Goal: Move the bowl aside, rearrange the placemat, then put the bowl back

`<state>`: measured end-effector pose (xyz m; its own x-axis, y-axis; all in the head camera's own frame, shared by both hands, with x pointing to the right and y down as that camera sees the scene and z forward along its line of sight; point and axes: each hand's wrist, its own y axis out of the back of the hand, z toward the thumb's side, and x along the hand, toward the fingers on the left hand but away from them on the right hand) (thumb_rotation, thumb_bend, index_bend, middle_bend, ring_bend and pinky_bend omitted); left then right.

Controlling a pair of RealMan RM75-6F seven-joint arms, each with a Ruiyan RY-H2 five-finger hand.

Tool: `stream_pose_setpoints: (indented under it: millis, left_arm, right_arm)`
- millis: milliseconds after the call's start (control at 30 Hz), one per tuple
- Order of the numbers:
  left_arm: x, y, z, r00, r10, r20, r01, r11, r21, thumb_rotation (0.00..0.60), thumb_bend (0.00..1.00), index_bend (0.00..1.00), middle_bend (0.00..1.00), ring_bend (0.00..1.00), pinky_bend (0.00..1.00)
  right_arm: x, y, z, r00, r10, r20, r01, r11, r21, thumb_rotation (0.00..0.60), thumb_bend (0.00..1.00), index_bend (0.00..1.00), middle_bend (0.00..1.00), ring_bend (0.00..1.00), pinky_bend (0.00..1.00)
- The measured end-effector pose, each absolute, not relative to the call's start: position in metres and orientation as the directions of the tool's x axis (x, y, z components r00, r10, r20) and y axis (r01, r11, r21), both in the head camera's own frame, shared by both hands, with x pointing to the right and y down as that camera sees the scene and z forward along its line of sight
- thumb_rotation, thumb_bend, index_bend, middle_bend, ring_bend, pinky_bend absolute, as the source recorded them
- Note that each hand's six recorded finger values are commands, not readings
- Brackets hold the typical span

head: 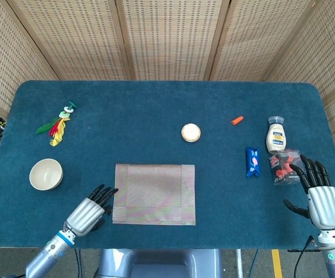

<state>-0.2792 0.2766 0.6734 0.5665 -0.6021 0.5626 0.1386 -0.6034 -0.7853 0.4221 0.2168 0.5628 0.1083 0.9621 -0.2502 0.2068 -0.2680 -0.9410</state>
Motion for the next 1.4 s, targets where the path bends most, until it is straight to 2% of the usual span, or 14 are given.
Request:
stream_pose_setpoints:
  millis: [533, 1400]
  left_arm:
    - [-0.274, 0.280, 0.689, 0.563, -0.578, 0.591, 0.162, -0.624, -0.764, 0.600, 0.36, 0.48, 0.00, 0.00, 0.00]
    - [-0.248, 0.280, 0.697, 0.584, -0.570, 0.578, 0.155, -0.621, -0.768, 0.600, 0.37, 0.53, 0.00, 0.00, 0.00]
  right_arm:
    - [0.423, 0.216, 0.561, 0.103, 0.964, -0.246, 0.213, -0.263, -0.941, 0.600, 0.12, 0.19, 0.00, 0.00, 0.00]
    - [0.424, 0.216, 0.560, 0.103, 0.965, -0.242, 0.217, -0.259, -0.941, 0.600, 0.12, 0.19, 0.00, 0.00, 0.00]
